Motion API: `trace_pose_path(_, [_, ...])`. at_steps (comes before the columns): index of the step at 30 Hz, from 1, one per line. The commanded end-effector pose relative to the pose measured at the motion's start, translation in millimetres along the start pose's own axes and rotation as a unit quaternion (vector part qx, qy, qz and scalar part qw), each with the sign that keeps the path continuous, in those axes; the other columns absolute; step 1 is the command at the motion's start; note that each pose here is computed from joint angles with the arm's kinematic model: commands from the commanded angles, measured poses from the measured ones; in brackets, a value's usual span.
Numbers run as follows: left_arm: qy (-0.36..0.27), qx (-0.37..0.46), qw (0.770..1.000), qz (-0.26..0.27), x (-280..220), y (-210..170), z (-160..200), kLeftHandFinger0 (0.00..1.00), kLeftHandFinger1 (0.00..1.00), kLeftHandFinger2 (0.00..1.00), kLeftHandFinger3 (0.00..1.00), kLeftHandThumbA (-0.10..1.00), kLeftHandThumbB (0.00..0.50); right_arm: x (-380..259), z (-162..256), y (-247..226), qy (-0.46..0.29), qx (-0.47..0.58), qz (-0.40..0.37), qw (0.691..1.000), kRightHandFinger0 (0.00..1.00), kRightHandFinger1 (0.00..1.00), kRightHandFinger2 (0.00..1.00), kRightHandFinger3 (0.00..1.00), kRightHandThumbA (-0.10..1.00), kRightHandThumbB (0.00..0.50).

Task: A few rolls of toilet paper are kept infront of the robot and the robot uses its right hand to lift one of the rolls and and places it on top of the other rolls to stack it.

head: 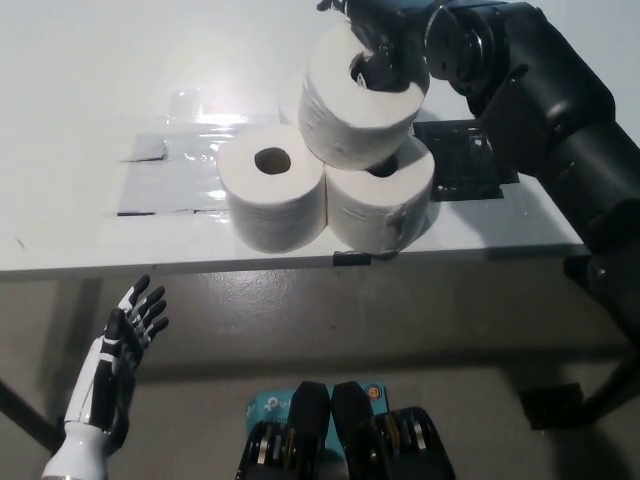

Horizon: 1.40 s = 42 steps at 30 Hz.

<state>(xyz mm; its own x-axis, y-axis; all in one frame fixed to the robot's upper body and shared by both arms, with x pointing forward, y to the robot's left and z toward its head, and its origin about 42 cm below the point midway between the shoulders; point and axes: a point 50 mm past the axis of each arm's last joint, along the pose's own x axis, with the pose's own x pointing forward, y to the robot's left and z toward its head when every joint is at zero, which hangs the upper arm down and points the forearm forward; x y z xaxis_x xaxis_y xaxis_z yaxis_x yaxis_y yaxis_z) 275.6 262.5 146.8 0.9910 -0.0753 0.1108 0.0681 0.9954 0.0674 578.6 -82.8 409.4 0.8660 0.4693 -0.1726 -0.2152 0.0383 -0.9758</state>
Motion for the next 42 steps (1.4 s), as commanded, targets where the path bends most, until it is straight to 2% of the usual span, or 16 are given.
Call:
trace_pose_path(1, [-0.028, 0.013, 0.999, -0.017, 4, 1, 14, 1.0, 1.0, 1.0, 1.0, 1.0, 0.324, -8, 35, -69, -0.057, -0.03, -0.104, 0.993, 1.0, 1.0, 1.0, 1.0, 0.78, 0.41])
trace_pose_path(5, [-0.028, 0.015, 0.999, -0.018, 4, 1, 15, 1.0, 1.0, 1.0, 1.0, 1.0, 0.331, -9, 39, -81, -0.062, -0.032, -0.118, 0.991, 1.0, 1.0, 1.0, 1.0, 0.78, 0.412])
trace_pose_path(11, [-0.03, 0.016, 0.999, -0.019, 4, 2, 15, 1.0, 1.0, 1.0, 1.0, 1.0, 0.298, -14, 42, -102, -0.071, -0.033, -0.132, 0.988, 1.0, 1.0, 1.0, 1.0, 0.77, 0.407])
trace_pose_path(16, [-0.029, 0.015, 0.999, -0.02, 5, 2, 15, 1.0, 1.0, 1.0, 1.0, 1.0, 0.318, -20, 44, -123, -0.073, -0.022, -0.146, 0.986, 1.0, 1.0, 1.0, 1.0, 0.79, 0.426])
trace_pose_path(18, [-0.029, 0.016, 0.999, -0.021, 5, 2, 15, 1.0, 1.0, 1.0, 1.0, 1.0, 0.306, -28, 43, -137, -0.073, -0.014, -0.164, 0.984, 1.0, 1.0, 1.0, 1.0, 0.82, 0.42])
trace_pose_path(19, [-0.03, 0.012, 0.999, -0.022, 5, 2, 15, 1.0, 1.0, 1.0, 1.0, 1.0, 0.265, -36, 39, -149, -0.076, -0.006, -0.179, 0.981, 1.0, 1.0, 1.0, 1.0, 0.83, 0.401])
trace_pose_path(21, [-0.032, 0.01, 0.999, -0.021, 5, 2, 15, 1.0, 1.0, 1.0, 1.0, 1.0, 0.259, -51, 33, -163, -0.081, 0.004, -0.2, 0.976, 1.0, 1.0, 1.0, 1.0, 0.83, 0.382])
trace_pose_path(22, [-0.032, 0.01, 0.999, -0.021, 5, 2, 15, 1.0, 1.0, 1.0, 1.0, 1.0, 0.26, -54, 31, -165, -0.082, 0.006, -0.204, 0.975, 1.0, 1.0, 1.0, 1.0, 0.99, 0.356])
trace_pose_path(23, [-0.033, 0.011, 0.999, -0.017, 8, 1, 16, 1.0, 1.0, 1.0, 1.0, 1.0, 0.299, -77, 18, -182, -0.092, 0.015, -0.241, 0.966, 1.0, 1.0, 1.0, 1.0, 0.86, 0.359])
trace_pose_path(25, [-0.037, 0.009, 0.999, -0.018, 15, 0, 18, 1.0, 1.0, 1.0, 1.0, 1.0, 0.279, -111, 3, -199, -0.097, 0.025, -0.28, 0.955, 1.0, 1.0, 1.0, 1.0, 0.87, 0.345])
trace_pose_path(27, [-0.044, 0.009, 0.999, -0.019, 24, 2, 23, 1.0, 1.0, 1.0, 1.0, 1.0, 0.223, -153, -15, -212, -0.109, 0.039, -0.33, 0.937, 1.0, 1.0, 1.0, 1.0, 0.9, 0.353])
trace_pose_path(30, [-0.051, 0.016, 0.998, -0.019, 34, 4, 30, 1.0, 1.0, 1.0, 1.0, 1.0, 0.262, -211, -41, -220, -0.123, 0.067, -0.375, 0.917, 1.0, 1.0, 1.0, 1.0, 0.9, 0.364])
trace_pose_path(34, [-0.057, 0.021, 0.998, -0.028, 42, 1, 33, 1.0, 1.0, 1.0, 1.0, 1.0, 0.243, -294, -76, -200, -0.155, 0.084, -0.426, 0.887, 1.0, 1.0, 1.0, 1.0, 0.92, 0.29])
trace_pose_path(36, [-0.058, 0.02, 0.998, -0.03, 46, 0, 35, 1.0, 1.0, 1.0, 1.0, 1.0, 0.247, -325, -84, -188, -0.152, 0.084, -0.438, 0.882, 1.0, 1.0, 1.0, 1.0, 0.94, 0.283])
trace_pose_path(38, [-0.058, 0.018, 0.998, -0.032, 48, 0, 37, 1.0, 1.0, 1.0, 1.0, 1.0, 0.248, -364, -88, -167, -0.146, 0.089, -0.456, 0.873, 1.0, 1.0, 1.0, 1.0, 0.95, 0.318])
trace_pose_path(42, [-0.056, 0.029, 0.997, -0.032, 51, 1, 38, 1.0, 1.0, 1.0, 1.0, 1.0, 0.284, -419, -76, -133, -0.149, 0.092, -0.503, 0.846, 1.0, 1.0, 1.0, 1.0, 0.89, 0.291])
